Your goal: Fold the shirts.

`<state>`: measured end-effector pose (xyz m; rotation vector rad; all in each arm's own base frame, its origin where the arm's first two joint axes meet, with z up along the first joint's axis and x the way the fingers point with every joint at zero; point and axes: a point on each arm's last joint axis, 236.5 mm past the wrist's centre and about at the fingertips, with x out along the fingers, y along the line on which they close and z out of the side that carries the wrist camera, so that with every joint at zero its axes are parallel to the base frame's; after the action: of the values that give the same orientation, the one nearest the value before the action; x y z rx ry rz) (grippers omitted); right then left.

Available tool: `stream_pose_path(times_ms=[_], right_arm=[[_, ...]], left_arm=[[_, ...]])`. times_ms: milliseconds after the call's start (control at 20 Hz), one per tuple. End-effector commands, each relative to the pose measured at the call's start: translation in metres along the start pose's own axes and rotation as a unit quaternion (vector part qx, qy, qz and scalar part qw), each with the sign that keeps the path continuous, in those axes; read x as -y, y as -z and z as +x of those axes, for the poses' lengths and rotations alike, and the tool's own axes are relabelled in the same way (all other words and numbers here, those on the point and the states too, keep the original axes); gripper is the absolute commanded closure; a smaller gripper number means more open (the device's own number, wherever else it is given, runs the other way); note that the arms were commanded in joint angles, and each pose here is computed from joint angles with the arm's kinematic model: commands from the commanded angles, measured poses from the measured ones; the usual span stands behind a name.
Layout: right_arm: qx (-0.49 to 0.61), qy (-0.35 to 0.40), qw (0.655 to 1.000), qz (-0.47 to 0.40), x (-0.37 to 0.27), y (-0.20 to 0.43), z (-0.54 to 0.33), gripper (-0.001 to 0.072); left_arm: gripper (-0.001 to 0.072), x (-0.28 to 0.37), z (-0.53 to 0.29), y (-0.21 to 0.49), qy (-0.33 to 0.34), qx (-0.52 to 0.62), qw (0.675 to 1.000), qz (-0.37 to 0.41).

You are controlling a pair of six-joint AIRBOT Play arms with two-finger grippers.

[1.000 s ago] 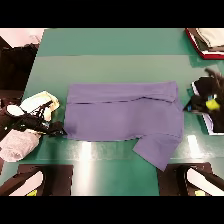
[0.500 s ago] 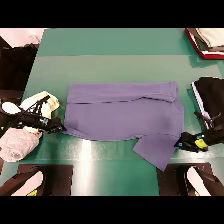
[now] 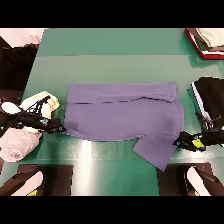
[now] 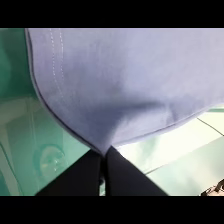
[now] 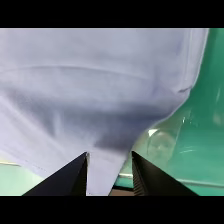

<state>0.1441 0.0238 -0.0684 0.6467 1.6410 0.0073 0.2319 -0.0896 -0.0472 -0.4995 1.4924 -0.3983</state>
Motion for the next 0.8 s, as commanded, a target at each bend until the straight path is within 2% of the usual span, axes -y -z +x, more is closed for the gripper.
stream_pose_path(times_ms=[0,50,100,150,200,350,450,600,750], right_arm=[[-0.017,-0.009,1.000,0.006,-0.003,-0.004,0.010,0.0398],[-0.025,-0.010,1.000,0.004,-0.004,-0.004,0.013,0.0412],[-0.034,-0.008,0.999,-0.001,-0.005,-0.002,0.016,0.0499],[-0.042,-0.006,0.999,-0.008,-0.007,0.000,0.017,0.0659],[-0.051,-0.002,0.999,-0.017,-0.008,0.003,0.015,0.0696],[-0.059,0.049,0.996,-0.055,-0.003,0.013,-0.014,0.0697],[-0.024,0.089,0.994,-0.060,0.002,0.013,-0.044,0.0697],[0.082,0.090,0.990,-0.077,-0.013,-0.003,-0.088,0.0698],[0.150,0.089,0.981,-0.085,-0.022,-0.020,-0.119,0.0698]], left_arm=[[0.0683,0.001,0.000,0.001,0.002,-0.002,1.000,0.001],[0.0683,0.001,0.000,0.002,0.003,-0.004,1.000,0.000],[0.0683,0.002,0.000,0.004,0.004,-0.009,1.000,0.001],[0.0683,0.003,-0.001,0.007,0.006,-0.014,1.000,0.004],[0.0684,0.005,-0.001,0.011,0.009,-0.024,1.000,0.011],[0.0685,0.009,-0.004,0.022,0.016,-0.042,0.999,0.014],[0.0685,0.017,-0.015,0.023,0.015,-0.022,0.999,0.017],[0.0684,0.032,-0.033,0.031,0.013,0.005,0.999,0.048],[0.0684,0.034,-0.038,0.024,0.010,0.030,0.999,0.044]])
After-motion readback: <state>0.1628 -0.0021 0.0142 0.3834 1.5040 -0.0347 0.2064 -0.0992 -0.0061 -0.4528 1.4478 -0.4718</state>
